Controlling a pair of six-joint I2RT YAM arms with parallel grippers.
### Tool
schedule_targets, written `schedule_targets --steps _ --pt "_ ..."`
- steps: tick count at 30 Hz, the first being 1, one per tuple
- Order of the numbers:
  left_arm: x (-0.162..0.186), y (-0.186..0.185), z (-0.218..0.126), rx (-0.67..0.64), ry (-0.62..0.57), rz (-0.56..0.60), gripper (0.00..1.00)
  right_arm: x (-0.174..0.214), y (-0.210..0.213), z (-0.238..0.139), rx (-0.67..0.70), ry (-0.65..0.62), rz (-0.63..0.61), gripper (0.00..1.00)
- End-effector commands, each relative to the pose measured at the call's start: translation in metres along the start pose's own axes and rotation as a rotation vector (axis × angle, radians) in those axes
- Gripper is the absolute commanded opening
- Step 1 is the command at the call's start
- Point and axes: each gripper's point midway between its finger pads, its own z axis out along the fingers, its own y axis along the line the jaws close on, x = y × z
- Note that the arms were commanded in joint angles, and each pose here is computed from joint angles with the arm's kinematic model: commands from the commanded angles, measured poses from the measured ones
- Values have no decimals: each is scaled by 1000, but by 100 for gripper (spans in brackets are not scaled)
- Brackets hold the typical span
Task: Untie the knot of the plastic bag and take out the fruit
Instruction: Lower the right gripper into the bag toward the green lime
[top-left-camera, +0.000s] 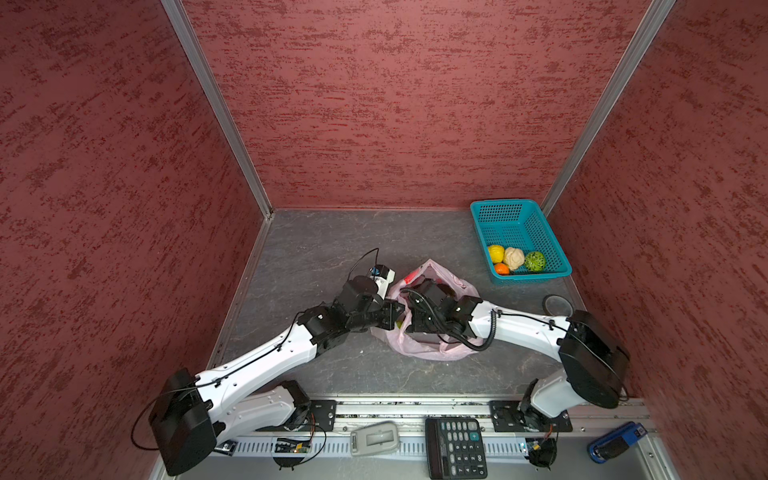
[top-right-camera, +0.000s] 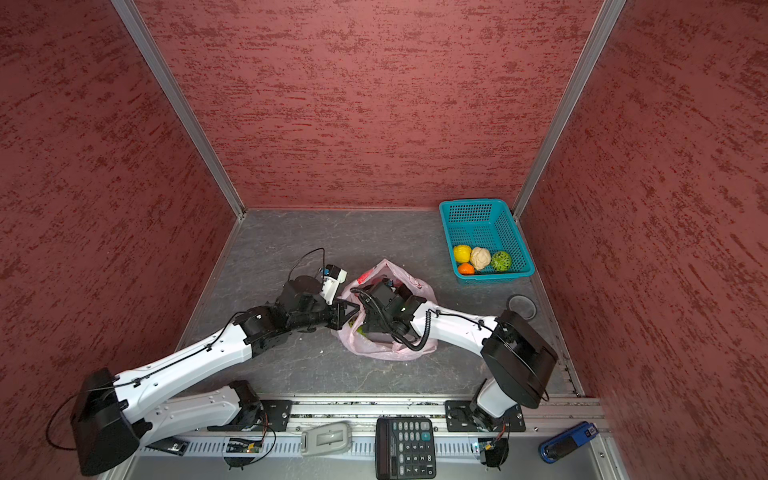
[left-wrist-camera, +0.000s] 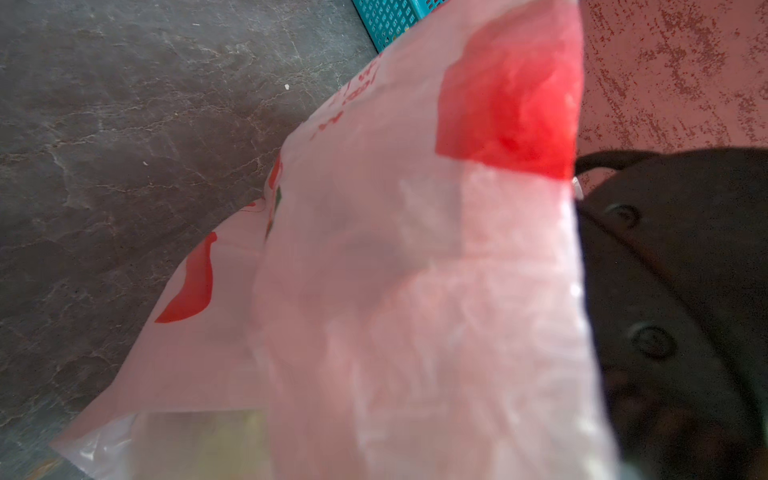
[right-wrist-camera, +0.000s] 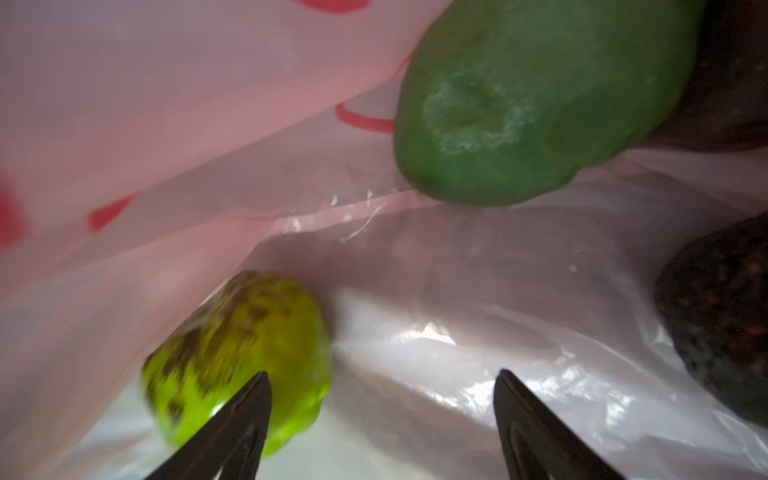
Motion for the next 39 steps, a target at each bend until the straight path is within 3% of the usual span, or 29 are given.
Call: schedule_targets --steps 1,5,14,30,39 --pt "-5 -13 1 40 -12 23 0 -35 1 -7 5 -153 127 81" --pt "4 -13 4 42 6 20 0 -51 -11 -8 9 -229 229 80" --pt "14 -15 8 40 25 25 0 -81 -26 -8 26 -323 329 80" --pt "14 -15 10 39 29 28 0 -83 -36 32 60 -279 366 83" --pt "15 -14 9 32 27 29 0 -87 -33 35 60 -282 331 56"
